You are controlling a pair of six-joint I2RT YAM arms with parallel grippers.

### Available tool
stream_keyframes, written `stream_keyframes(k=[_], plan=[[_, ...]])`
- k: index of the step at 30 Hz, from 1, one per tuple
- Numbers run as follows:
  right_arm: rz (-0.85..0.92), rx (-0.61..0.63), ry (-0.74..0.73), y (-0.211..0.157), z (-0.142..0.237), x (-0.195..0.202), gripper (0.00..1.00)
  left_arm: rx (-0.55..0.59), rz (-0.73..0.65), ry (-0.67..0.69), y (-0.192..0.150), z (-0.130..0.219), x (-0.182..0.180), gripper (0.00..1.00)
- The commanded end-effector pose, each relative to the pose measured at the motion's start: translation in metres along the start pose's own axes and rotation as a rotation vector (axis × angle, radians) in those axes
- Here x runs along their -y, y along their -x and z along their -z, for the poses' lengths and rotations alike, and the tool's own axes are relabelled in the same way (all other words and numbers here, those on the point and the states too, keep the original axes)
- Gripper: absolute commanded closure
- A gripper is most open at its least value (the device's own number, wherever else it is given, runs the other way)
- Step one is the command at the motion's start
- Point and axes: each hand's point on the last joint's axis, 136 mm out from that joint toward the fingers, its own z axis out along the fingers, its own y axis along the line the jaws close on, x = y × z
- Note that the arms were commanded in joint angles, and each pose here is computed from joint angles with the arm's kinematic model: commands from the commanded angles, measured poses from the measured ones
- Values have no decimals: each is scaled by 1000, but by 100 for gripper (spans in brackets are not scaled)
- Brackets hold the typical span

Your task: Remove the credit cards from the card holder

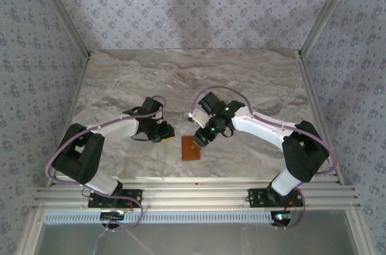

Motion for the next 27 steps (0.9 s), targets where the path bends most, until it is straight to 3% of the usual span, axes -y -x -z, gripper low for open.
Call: stream_keyframes(k=[1,4,9,27], plan=[[300,-75,-4,-9,-2,2,51,25,7,-1,2,5,-5,72],[504,-122,3,-17,-7,-3,51,29,22,-2,2,6,-10,72],[658,-180,86,-19,-11,-9,52,53,34,-11,3,11,-11,72],[767,-176,28,0,-55,-9,48,78,60,-26,-6,13,-19,71]])
